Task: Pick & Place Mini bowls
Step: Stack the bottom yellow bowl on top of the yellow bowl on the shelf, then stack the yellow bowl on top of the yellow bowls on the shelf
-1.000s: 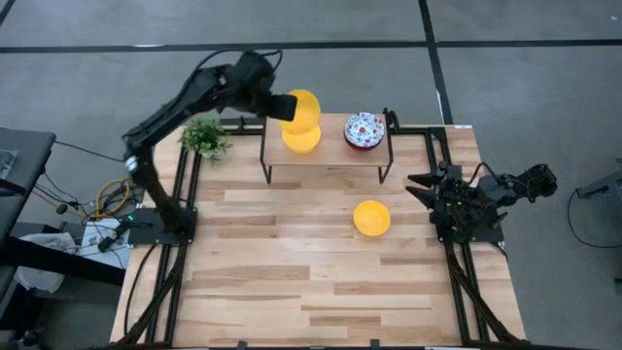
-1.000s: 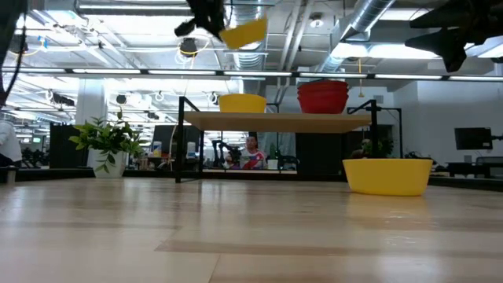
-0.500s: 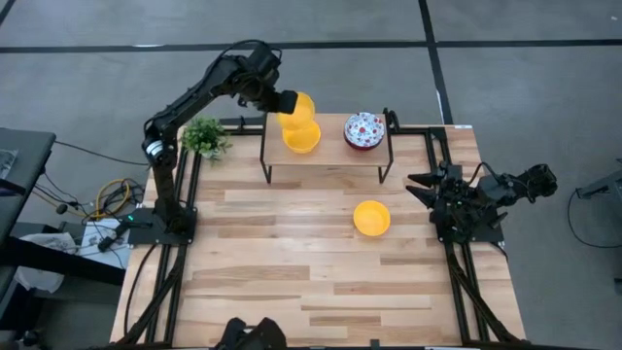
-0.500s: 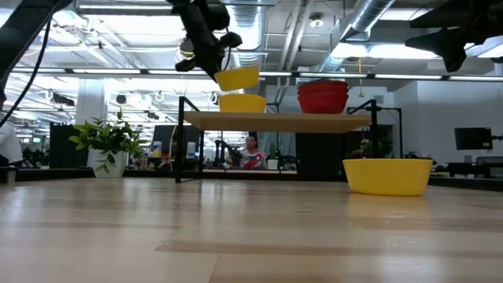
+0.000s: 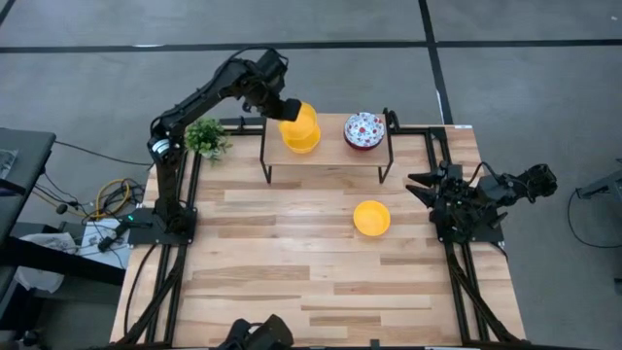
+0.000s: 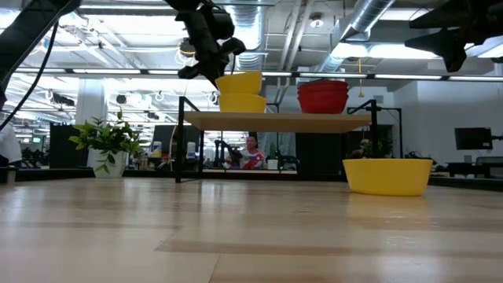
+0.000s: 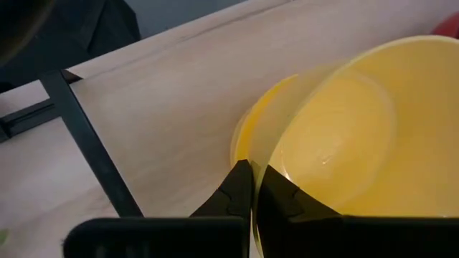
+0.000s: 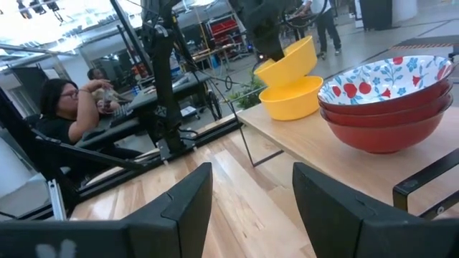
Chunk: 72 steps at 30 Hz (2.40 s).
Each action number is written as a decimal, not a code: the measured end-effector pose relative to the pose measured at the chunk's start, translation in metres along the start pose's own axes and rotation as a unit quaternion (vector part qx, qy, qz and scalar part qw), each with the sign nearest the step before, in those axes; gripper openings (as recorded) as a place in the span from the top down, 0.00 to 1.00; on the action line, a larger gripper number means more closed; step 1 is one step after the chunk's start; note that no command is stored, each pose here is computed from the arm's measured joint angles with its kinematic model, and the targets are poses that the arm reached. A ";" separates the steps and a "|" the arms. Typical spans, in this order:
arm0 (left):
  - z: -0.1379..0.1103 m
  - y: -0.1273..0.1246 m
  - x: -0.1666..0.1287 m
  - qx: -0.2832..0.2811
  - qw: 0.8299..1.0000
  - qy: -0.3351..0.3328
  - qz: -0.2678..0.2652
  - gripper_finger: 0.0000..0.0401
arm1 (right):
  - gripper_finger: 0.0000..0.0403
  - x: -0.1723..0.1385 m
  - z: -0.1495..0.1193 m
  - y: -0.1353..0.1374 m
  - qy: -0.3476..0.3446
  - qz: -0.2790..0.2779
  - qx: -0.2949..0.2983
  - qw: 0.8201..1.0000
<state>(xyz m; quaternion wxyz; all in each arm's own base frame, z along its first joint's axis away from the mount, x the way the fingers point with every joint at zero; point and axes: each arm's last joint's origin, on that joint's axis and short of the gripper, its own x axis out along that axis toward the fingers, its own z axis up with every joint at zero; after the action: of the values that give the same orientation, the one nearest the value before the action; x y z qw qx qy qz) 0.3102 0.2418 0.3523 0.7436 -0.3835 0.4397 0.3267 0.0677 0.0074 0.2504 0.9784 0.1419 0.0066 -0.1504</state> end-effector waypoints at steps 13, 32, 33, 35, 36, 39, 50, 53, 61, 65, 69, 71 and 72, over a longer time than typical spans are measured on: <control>-0.006 -0.012 0.002 0.009 1.000 0.000 0.008 1.00 | 0.55 0.000 0.000 0.000 0.000 0.000 -0.001 1.000; -0.014 -0.013 0.017 0.006 0.999 0.019 0.041 0.99 | 0.55 0.000 0.000 0.000 0.000 -0.001 -0.006 1.000; -0.014 -0.013 0.017 0.005 0.999 0.019 0.041 0.99 | 0.55 0.000 0.000 0.000 0.000 -0.001 -0.006 1.000; -0.013 -0.013 0.017 0.004 0.999 0.018 0.040 0.99 | 0.55 0.000 0.000 0.000 0.000 -0.001 -0.006 1.000; -0.013 -0.013 0.018 0.004 0.999 0.014 0.038 0.99 | 0.55 0.000 0.000 0.000 0.000 -0.001 -0.006 1.000; -0.012 -0.014 0.018 0.004 0.999 0.011 0.037 0.99 | 0.55 0.000 0.000 0.000 0.000 -0.001 -0.006 1.000; -0.012 -0.015 0.018 0.027 0.999 0.007 0.033 0.94 | 0.55 0.000 0.000 0.000 0.000 -0.001 -0.008 1.000; -0.012 -0.016 0.018 0.032 0.999 0.005 0.032 0.90 | 0.55 0.000 0.000 0.000 0.001 0.000 -0.009 1.000; -0.007 -0.016 0.017 0.042 0.999 -0.014 0.024 0.76 | 0.55 0.000 0.000 0.000 0.001 0.000 -0.009 1.000; -0.004 -0.013 0.012 0.042 0.998 -0.030 0.020 0.70 | 0.55 0.000 0.000 0.000 0.001 0.000 -0.009 1.000; -0.002 -0.012 -0.003 0.037 0.997 -0.064 0.007 0.67 | 0.55 0.000 0.000 0.000 0.001 0.000 -0.006 1.000; -0.002 -0.014 -0.012 0.039 0.996 -0.080 -0.002 0.66 | 0.55 0.000 0.000 0.000 0.001 0.003 -0.006 1.000; -0.004 -0.016 -0.018 0.042 0.995 -0.087 -0.007 0.66 | 0.55 0.000 0.000 0.000 0.002 0.005 -0.005 1.000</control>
<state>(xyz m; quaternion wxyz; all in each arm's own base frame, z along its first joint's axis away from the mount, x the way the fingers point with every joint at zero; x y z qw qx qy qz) 0.3150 0.2273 0.3715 0.7966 -0.3248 0.3842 0.3352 0.0678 0.0077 0.2503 0.9798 0.1368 0.0087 -0.1455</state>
